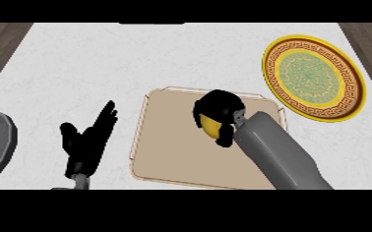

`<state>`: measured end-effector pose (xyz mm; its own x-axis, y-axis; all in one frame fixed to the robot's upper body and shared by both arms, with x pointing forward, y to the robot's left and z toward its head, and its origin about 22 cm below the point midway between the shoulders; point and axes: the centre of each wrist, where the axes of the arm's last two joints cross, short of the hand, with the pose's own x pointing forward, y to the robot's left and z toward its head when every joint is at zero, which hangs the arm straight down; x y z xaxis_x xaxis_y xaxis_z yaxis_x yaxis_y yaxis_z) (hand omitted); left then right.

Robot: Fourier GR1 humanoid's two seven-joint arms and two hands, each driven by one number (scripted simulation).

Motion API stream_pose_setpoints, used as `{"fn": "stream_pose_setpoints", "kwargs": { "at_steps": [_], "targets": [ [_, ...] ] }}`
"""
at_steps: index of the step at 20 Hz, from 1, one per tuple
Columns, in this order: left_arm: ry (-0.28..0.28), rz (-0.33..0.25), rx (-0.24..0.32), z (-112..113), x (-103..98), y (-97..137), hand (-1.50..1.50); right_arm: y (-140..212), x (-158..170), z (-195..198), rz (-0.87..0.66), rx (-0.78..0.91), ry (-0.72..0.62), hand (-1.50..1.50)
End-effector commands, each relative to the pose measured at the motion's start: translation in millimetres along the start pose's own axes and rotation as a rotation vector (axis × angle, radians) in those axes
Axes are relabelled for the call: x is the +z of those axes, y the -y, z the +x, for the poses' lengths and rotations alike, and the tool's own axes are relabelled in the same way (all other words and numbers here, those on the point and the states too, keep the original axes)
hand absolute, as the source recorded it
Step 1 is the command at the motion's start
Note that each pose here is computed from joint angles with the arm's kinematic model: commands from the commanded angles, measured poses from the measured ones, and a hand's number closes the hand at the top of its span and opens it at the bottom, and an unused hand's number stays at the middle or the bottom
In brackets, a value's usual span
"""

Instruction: Pick the lemon from the tray and place it in the plate

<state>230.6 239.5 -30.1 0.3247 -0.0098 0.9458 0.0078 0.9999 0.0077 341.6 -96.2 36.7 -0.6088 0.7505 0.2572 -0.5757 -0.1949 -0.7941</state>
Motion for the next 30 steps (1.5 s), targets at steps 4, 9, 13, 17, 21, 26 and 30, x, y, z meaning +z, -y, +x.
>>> {"fn": "stream_pose_setpoints", "kwargs": {
  "at_steps": [4,9,13,17,21,26,30],
  "targets": [
    [-0.034,-0.011,0.004,1,-3,7,0.0,-1,-24,6,-0.118,-0.082,-0.201,1.5],
    [-0.04,0.032,0.013,0,2,-8,0.0,31,14,-58,-0.383,-0.384,-0.746,1.5],
    [-0.033,0.006,0.0,1,3,-4,0.0,74,21,-45,-0.731,-0.492,-0.984,1.5],
    [-0.031,-0.019,-0.009,4,1,0,0.0,109,23,-27,-1.068,-0.445,-1.168,1.5],
    [-0.004,-0.052,-0.019,12,-5,10,0.0,131,20,-15,-1.322,-0.482,-1.304,1.5],
    [-0.027,-0.038,-0.017,11,-5,7,0.0,141,24,-19,-1.541,-0.54,-1.425,1.5],
    [-0.035,-0.051,-0.022,9,-5,9,0.0,133,28,-33,-1.661,-0.581,-1.458,1.5]
  ]
}}
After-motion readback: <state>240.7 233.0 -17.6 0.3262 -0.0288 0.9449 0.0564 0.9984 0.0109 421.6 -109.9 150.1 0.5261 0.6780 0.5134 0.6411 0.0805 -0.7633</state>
